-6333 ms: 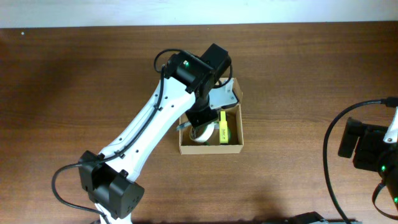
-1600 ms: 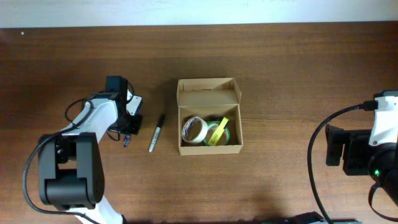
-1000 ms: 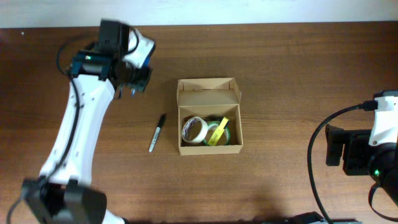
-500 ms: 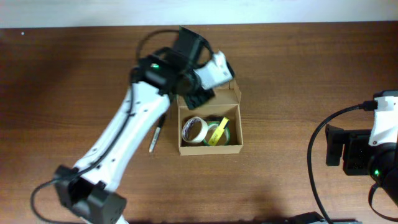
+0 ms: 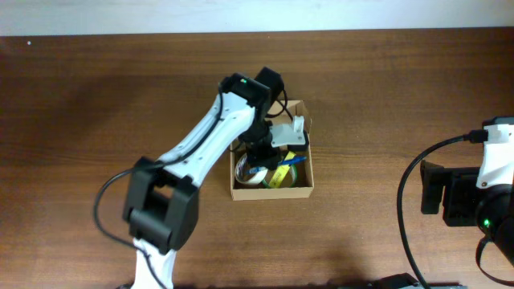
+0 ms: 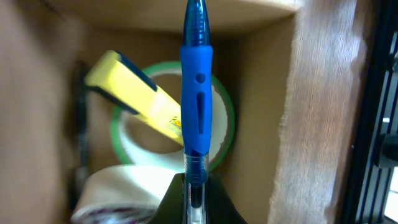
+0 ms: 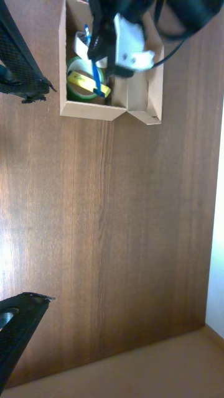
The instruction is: Pack container
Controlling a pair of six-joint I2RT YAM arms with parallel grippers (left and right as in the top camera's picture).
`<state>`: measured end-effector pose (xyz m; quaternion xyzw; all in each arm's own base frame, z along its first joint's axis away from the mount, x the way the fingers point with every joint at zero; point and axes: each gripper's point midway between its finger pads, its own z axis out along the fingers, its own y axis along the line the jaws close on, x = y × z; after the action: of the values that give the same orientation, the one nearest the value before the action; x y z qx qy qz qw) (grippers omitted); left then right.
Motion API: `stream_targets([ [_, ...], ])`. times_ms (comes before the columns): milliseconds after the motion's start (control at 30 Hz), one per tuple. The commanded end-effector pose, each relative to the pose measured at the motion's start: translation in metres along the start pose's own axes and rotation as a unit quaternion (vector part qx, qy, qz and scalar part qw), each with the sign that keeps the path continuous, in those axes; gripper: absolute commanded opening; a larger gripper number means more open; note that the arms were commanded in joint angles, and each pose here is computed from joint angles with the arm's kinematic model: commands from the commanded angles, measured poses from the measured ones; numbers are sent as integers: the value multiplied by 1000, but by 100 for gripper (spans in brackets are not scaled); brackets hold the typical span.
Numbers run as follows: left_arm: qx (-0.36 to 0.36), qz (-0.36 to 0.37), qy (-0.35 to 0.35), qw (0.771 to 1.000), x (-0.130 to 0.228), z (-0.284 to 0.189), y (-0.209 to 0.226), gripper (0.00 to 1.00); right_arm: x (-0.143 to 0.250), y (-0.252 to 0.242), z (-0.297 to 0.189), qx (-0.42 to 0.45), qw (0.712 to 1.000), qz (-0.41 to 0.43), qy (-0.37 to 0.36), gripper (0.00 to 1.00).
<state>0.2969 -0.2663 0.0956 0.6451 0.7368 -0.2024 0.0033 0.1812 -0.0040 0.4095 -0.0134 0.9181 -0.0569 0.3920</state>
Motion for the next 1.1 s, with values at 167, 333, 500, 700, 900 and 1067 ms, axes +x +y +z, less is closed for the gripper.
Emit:
stream_targets([
  [167, 67, 4, 32, 997, 16, 45, 1, 2, 2, 0, -1, -1, 1000, -1, 1, 99],
  [333, 69, 4, 33, 997, 17, 47, 2, 13, 1, 1, 1, -1, 1000, -2, 4, 99],
  [500, 70, 0, 33, 997, 15, 43, 0, 37, 0, 2, 5, 0, 1000, -3, 10, 99],
  [700, 34, 13, 7, 999, -13, -11, 0, 45, -1, 4, 11, -1, 1000, -6, 20, 99],
  [900, -80, 15, -60, 995, -53, -106, -1, 41, -2, 6, 14, -3, 1000, -7, 25, 99],
  [1067, -188, -86, -91, 974, -51, -165, 18, 11, -2, 6, 14, -3, 1000, -7, 25, 99],
])
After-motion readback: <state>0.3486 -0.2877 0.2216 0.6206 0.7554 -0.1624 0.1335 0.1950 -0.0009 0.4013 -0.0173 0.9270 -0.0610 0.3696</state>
